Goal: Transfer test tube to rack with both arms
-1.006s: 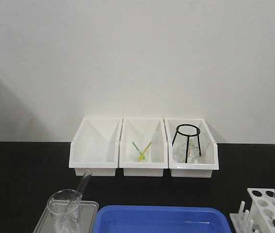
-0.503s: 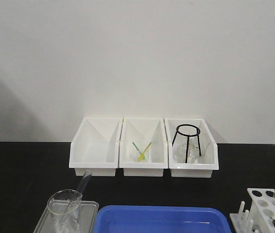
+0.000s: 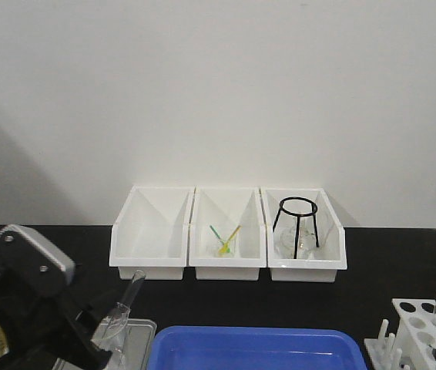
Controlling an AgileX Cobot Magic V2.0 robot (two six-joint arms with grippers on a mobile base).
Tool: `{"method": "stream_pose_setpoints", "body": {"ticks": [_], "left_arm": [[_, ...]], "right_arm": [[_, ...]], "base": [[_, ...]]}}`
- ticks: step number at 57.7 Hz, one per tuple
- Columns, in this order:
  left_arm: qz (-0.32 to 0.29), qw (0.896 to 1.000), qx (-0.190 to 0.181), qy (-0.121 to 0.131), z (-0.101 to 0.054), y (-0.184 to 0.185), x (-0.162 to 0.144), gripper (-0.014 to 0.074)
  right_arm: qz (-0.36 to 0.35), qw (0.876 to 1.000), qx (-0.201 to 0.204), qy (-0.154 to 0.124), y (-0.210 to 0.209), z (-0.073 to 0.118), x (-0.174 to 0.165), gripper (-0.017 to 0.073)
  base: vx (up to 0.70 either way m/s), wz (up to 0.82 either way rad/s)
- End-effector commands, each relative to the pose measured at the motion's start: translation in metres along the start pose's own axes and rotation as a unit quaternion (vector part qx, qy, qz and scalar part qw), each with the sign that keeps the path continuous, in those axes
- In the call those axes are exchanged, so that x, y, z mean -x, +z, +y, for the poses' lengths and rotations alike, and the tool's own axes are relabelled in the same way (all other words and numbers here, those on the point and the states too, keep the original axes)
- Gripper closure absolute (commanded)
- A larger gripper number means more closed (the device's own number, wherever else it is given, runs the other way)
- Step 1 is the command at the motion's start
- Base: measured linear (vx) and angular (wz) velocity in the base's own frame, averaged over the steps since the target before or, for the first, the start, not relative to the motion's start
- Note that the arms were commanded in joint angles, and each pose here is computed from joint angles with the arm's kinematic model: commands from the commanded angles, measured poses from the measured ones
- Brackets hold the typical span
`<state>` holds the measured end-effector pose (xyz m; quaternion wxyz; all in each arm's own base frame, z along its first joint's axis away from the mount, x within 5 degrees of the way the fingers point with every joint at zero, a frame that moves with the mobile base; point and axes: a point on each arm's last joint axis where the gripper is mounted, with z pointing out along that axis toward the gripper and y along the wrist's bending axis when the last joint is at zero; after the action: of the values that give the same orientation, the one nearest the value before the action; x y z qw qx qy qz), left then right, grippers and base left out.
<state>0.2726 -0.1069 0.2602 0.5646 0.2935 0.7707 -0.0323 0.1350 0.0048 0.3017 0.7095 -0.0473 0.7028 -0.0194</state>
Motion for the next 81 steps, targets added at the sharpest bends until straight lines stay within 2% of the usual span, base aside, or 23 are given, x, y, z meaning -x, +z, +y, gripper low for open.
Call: {"method": "stream_pose_setpoints", "body": {"ticks": [1, 12, 22, 42, 50, 54, 62, 77, 81], "left_arm": [[-0.056, 0.998, 0.0, -0.004, 0.003, 0.017, 0.025, 0.0127], [-0.019, 1.0, -0.001, -0.01, 0.008, 0.058, 0.028, 0.0127], [-0.008, 0.999, 0.0, -0.044, 0.012, 0.08, 0.032, 0.0127], [0.016, 0.999, -0.001, -0.045, 0.012, 0.109, 0.026, 0.0127], [0.026, 0.998, -0.001, -0.061, 0.011, 0.118, 0.021, 0.0127], [0.02, 0.998, -0.002, -0.061, 0.011, 0.12, 0.021, 0.0139], [0.015, 0.998, -0.002, -0.06, 0.011, 0.12, 0.021, 0.0238], [0.01, 0.998, -0.002, -0.06, 0.011, 0.12, 0.022, 0.0588], [0.008, 0.998, -0.002, -0.06, 0.011, 0.12, 0.023, 0.0603]], "right_arm": [[-0.078, 0.997, 0.002, -0.019, 0.0, 0.0, 0.022, 0.0023], [-0.088, 0.996, 0.002, -0.019, 0.0, 0.0, 0.024, 0.0023], [-0.096, 0.995, 0.002, -0.019, -0.001, 0.0, 0.026, 0.0023], [-0.099, 0.995, 0.002, -0.019, -0.001, 0.0, 0.026, 0.0023], [-0.099, 0.995, 0.002, -0.019, -0.001, 0.0, 0.026, 0.0023], [-0.099, 0.995, 0.002, -0.019, -0.001, 0.0, 0.026, 0.0023], [-0.099, 0.995, 0.002, -0.019, -0.001, 0.0, 0.026, 0.0023], [-0.099, 0.995, 0.002, -0.019, -0.001, 0.0, 0.026, 0.0044], [-0.099, 0.995, 0.002, -0.019, -0.001, 0.0, 0.026, 0.005]], "base": [[0.0, 0.0], [0.0, 0.0], [0.0, 0.0], [0.0, 0.0], [0.0, 0.0], [0.0, 0.0], [0.0, 0.0], [0.0, 0.0], [0.0, 0.0]]}}
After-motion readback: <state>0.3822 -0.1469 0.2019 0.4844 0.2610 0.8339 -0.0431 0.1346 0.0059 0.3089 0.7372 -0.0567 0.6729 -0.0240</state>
